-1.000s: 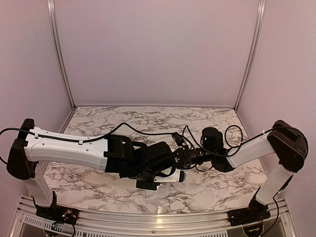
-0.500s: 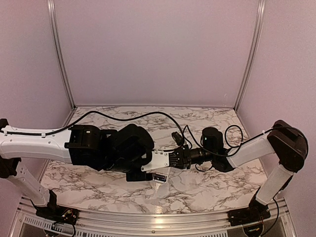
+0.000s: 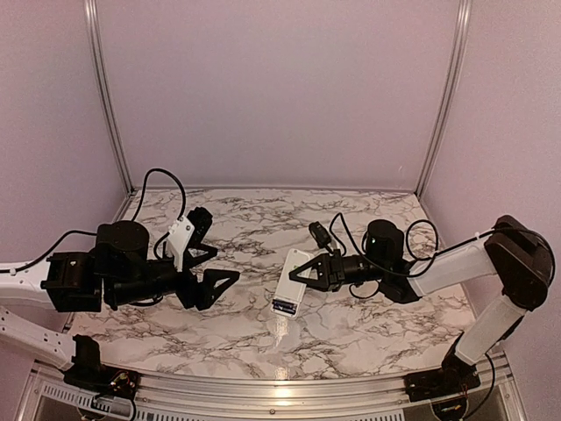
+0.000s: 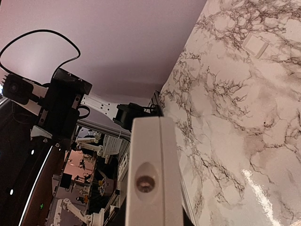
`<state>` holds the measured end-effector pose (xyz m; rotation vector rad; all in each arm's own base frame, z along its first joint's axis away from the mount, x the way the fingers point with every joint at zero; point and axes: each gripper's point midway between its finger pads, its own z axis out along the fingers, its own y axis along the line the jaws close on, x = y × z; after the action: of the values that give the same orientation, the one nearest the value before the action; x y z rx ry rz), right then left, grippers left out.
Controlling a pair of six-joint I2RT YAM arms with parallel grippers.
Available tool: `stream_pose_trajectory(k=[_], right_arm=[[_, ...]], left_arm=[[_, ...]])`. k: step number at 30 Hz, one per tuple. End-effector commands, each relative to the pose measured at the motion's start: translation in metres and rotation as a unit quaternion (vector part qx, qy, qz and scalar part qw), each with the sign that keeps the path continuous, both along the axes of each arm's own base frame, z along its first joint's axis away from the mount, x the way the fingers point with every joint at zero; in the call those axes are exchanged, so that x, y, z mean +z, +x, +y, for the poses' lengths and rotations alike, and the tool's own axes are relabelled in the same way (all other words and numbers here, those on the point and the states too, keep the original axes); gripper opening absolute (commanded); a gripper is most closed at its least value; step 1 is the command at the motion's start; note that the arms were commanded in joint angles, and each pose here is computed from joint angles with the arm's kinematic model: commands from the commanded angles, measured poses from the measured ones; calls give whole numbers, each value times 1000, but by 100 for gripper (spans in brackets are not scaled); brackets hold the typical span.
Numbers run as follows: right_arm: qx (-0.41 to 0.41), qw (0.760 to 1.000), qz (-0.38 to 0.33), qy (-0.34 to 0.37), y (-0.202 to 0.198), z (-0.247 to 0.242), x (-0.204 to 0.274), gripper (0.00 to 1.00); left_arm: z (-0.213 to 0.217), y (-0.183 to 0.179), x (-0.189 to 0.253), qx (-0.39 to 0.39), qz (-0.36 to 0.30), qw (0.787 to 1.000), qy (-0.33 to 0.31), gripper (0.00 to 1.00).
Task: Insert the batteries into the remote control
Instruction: Place the battery in the battery compartment, then load the battery into the battery compartment.
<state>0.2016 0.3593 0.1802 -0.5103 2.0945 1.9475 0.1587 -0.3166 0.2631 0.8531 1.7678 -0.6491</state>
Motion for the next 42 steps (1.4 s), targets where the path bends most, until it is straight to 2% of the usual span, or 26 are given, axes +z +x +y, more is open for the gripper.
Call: stream_pose_trajectory(k=[1,8,22,42], right_arm=[[-3,998,-47,42,7,3,37,0],[-32,999,-19,28,18,5,31,0],[-48,998,35,-16,21,9,0,0],[-49,998,38,-16,20,9,-1,0]], left_arm=[[2,5,17,38,56,991,-116,68],[-25,16,-26,68,109,989,-67,45],[-67,17,-56,55,160,985,-28,25],[-81,11,-90,39,189,980,39,15]])
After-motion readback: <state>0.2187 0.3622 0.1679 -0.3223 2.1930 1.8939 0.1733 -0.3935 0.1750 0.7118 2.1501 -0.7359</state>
